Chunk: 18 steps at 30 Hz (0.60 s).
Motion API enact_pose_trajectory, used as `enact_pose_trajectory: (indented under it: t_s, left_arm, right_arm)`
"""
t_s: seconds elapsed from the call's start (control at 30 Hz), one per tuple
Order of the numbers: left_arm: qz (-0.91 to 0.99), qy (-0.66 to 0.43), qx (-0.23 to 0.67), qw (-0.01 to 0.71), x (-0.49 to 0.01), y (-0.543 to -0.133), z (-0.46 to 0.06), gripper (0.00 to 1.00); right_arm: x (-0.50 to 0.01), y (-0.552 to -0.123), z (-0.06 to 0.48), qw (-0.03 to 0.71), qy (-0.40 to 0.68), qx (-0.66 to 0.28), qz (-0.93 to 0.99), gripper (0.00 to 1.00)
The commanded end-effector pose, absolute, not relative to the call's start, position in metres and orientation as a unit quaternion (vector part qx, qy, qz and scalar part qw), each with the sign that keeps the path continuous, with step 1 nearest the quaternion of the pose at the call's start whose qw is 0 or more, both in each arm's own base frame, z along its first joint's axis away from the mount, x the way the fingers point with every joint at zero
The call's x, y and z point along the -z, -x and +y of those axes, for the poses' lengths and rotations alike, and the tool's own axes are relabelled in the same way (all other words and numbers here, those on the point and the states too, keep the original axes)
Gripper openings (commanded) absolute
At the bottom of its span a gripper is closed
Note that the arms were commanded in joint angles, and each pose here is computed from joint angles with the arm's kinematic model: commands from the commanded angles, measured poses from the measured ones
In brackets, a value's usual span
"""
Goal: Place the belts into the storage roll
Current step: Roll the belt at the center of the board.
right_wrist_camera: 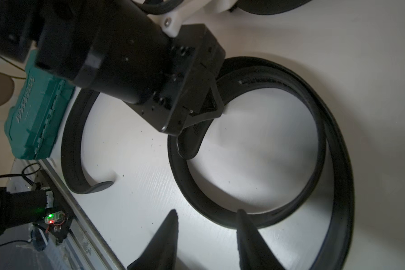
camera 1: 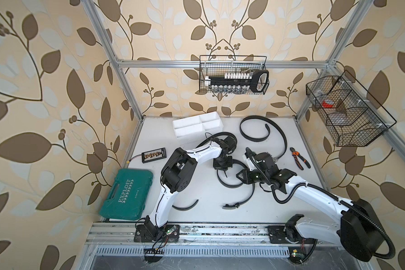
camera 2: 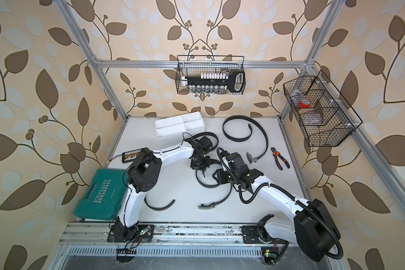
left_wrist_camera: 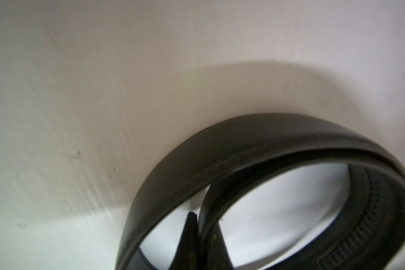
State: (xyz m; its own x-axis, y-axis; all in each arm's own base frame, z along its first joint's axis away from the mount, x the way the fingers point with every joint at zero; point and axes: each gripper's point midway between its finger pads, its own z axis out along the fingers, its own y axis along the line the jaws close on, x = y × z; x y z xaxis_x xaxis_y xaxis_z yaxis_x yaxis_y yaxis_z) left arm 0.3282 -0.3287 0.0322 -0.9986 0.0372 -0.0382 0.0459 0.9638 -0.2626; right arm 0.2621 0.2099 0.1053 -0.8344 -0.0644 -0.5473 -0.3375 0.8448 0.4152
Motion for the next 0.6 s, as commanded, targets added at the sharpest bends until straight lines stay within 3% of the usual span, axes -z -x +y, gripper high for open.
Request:
enact_pose_trajectory:
  t_s: [0.0, 0.57]
  left_arm:
    - [0.990, -0.016, 0.142, -0.018, -0.039, -0.316, -0.333, 0.00]
    - [0.983, -0.009, 0.175, -0.052, -0.044, -0.314, -0.344, 0.00]
  right_arm:
    - [-0.123, -0.278, 0.228, 0.311, 0.135, -0.254, 0.906, 0.39]
    - [-0.091, -0.280, 0.250, 0.322, 0.176, -0.184, 0.912, 0.36]
